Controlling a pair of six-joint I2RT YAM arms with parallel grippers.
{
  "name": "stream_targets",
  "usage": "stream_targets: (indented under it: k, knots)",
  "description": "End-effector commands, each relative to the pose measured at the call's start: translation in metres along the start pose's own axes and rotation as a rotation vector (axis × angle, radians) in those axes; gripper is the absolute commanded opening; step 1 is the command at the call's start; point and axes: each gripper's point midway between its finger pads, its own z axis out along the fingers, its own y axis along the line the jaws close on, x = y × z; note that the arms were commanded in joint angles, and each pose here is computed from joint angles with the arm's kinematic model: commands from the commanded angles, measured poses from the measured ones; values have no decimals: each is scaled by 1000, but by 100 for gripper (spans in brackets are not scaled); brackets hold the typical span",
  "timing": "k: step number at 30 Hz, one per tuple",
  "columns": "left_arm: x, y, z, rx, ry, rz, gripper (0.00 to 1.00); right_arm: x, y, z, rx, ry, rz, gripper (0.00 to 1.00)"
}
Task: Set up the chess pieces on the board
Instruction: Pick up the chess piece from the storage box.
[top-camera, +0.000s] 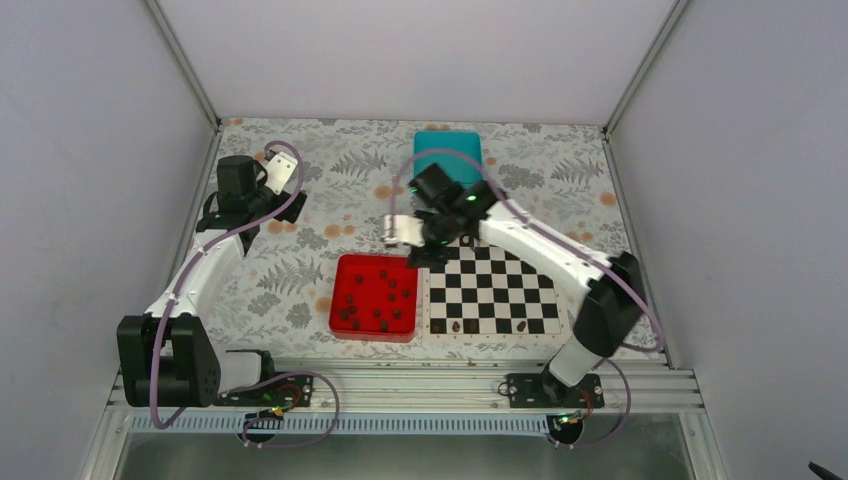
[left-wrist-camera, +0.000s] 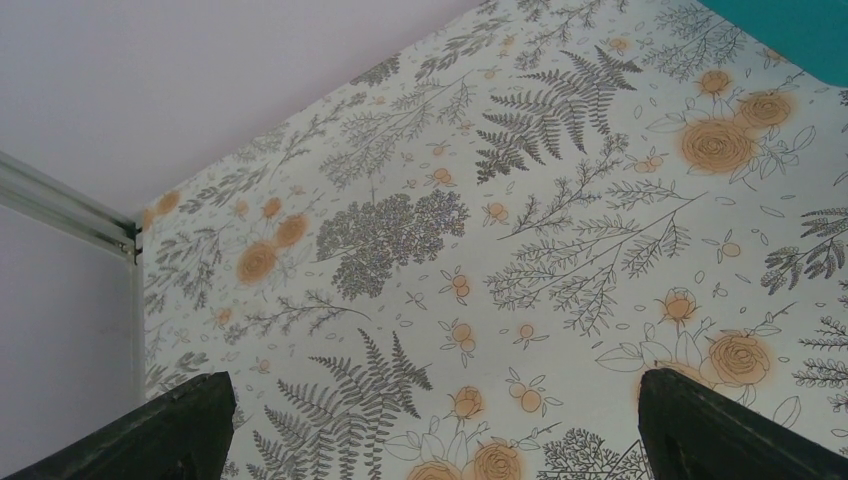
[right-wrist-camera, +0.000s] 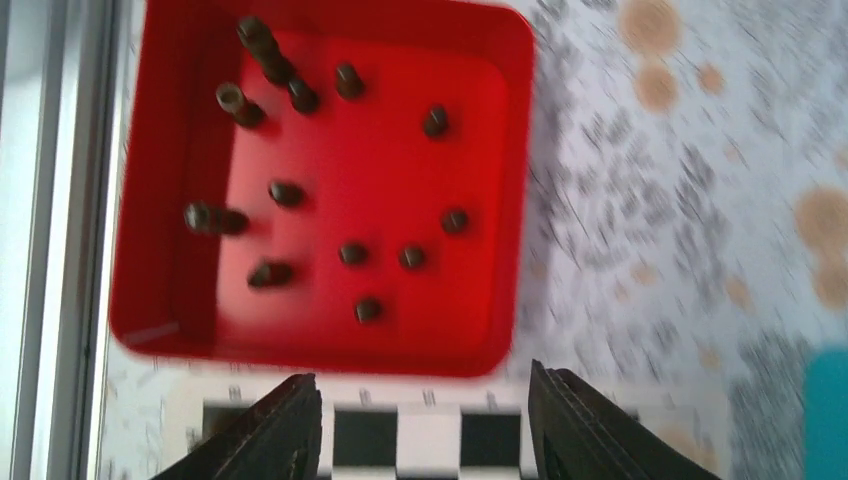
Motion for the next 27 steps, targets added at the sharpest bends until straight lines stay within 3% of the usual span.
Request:
stream_targets:
  k: [1,12,27]
  knots:
    - [-9,5,-4,-14,-28,8,100,-45,9,42,-37,-8,-8,55]
    - [-10,5,-9,-20,-39,8,100,-108,70,125,-175,-28,-182,54]
    - [-11,3,-10,-10,-53,11,100,-104,105,167,-271,33,-221,44]
